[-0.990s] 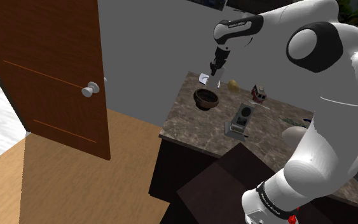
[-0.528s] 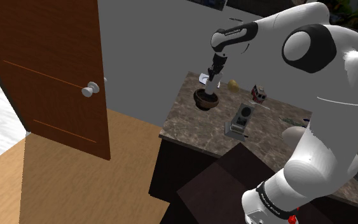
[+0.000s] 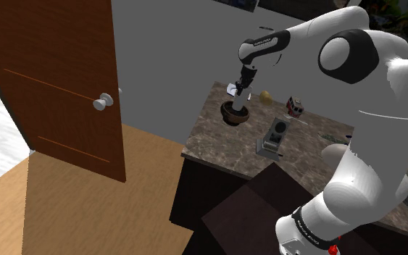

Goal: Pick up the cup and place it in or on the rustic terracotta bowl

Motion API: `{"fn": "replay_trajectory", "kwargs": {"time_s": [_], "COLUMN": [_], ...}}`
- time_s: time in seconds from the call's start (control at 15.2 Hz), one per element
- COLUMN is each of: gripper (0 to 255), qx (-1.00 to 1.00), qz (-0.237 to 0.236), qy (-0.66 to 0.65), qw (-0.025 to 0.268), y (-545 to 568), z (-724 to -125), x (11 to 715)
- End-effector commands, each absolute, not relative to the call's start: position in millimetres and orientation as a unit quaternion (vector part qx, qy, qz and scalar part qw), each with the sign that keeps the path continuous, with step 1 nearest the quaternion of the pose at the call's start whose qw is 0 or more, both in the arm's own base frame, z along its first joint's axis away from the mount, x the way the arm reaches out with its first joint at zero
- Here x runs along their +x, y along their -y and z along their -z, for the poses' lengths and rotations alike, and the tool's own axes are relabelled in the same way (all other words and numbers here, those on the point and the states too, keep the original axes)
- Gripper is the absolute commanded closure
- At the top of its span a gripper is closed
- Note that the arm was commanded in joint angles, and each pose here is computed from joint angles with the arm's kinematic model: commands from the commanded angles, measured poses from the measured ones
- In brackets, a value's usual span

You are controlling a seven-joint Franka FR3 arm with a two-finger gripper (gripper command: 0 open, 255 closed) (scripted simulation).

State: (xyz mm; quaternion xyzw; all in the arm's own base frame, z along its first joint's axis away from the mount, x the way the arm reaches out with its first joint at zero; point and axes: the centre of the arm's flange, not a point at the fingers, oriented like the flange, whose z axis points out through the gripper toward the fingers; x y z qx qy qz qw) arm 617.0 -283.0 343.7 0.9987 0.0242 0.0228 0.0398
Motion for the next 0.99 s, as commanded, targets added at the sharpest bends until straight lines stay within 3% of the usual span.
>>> {"fn": "replay_trajectory", "kwargs": {"time_s": [0.0,0.13,0.2,0.53,0.92], "gripper": [255,255,0,0,0], "qx": [0.999,0.999,0.999,0.999,0.999], "qz": [-0.023,-0.023,-0.023,-0.023,-0.023], "qy": [-0.024,-0.024,-0.024,-0.024,-0.024], "qw": [0.04,0.04,0.04,0.04,0.04], "y": [283,283,283,283,279], "z": [-344,-344,-344,-344,-393], "x": [617,617,617,617,615]}}
